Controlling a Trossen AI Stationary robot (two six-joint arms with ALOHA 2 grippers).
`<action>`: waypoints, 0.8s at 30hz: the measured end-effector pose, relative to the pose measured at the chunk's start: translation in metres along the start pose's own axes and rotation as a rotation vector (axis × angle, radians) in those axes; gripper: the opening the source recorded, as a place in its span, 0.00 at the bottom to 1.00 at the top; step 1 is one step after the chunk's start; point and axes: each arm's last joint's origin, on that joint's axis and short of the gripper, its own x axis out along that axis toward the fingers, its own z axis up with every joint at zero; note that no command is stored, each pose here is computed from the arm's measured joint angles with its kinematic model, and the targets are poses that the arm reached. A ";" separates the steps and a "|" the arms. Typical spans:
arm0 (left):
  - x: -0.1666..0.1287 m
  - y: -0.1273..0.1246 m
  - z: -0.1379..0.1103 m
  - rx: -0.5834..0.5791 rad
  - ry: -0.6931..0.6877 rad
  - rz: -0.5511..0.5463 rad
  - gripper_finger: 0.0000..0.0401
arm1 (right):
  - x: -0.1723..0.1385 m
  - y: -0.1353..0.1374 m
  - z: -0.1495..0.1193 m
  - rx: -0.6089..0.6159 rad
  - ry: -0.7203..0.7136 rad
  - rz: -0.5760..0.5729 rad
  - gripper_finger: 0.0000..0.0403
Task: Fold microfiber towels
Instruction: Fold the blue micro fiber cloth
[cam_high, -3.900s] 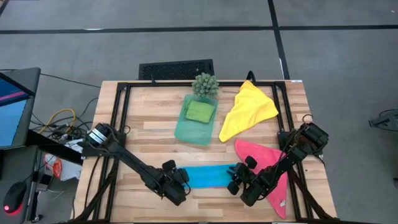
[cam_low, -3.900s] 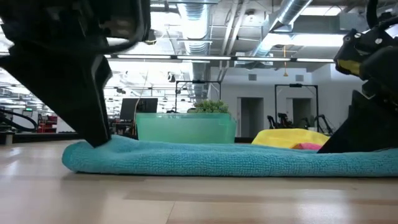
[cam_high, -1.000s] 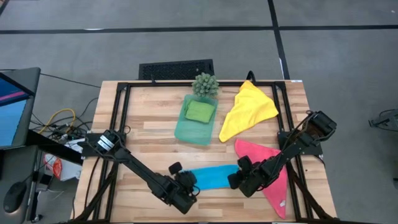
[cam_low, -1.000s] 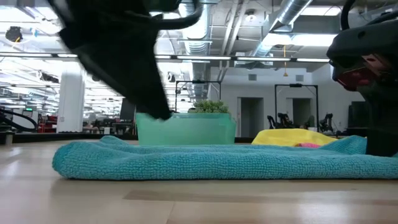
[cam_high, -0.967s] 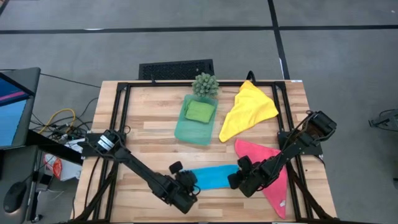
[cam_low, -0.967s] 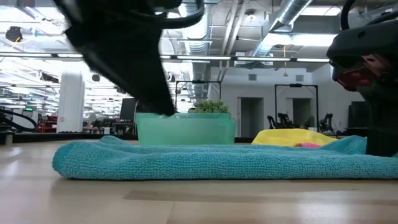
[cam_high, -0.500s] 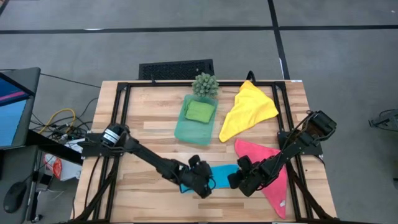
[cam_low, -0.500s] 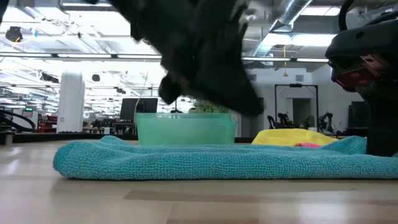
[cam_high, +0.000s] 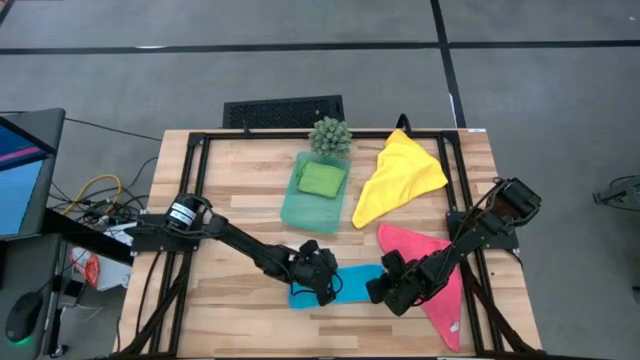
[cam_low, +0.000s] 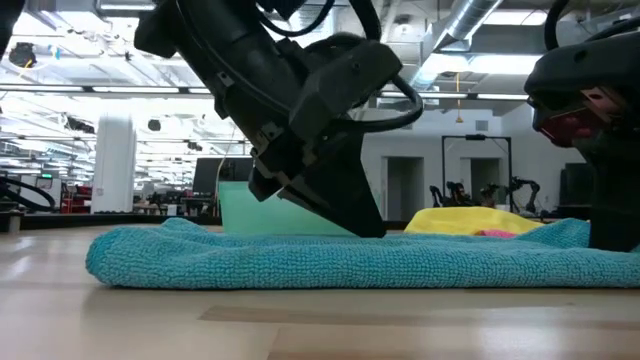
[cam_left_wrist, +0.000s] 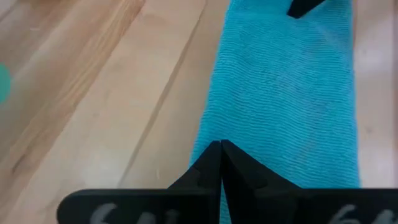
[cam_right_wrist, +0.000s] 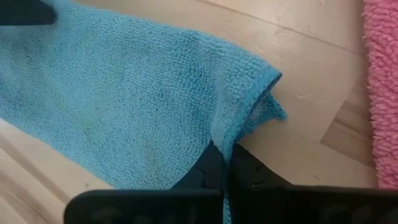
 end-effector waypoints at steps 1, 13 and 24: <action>0.000 0.001 0.000 0.002 0.003 0.000 0.00 | 0.000 0.000 0.000 0.000 0.000 0.000 0.04; 0.001 0.004 -0.003 0.049 0.056 0.004 0.00 | -0.011 0.007 0.003 -0.017 -0.008 0.013 0.04; 0.016 0.002 -0.011 0.016 0.067 -0.023 0.00 | -0.028 0.040 0.004 -0.110 -0.008 0.151 0.03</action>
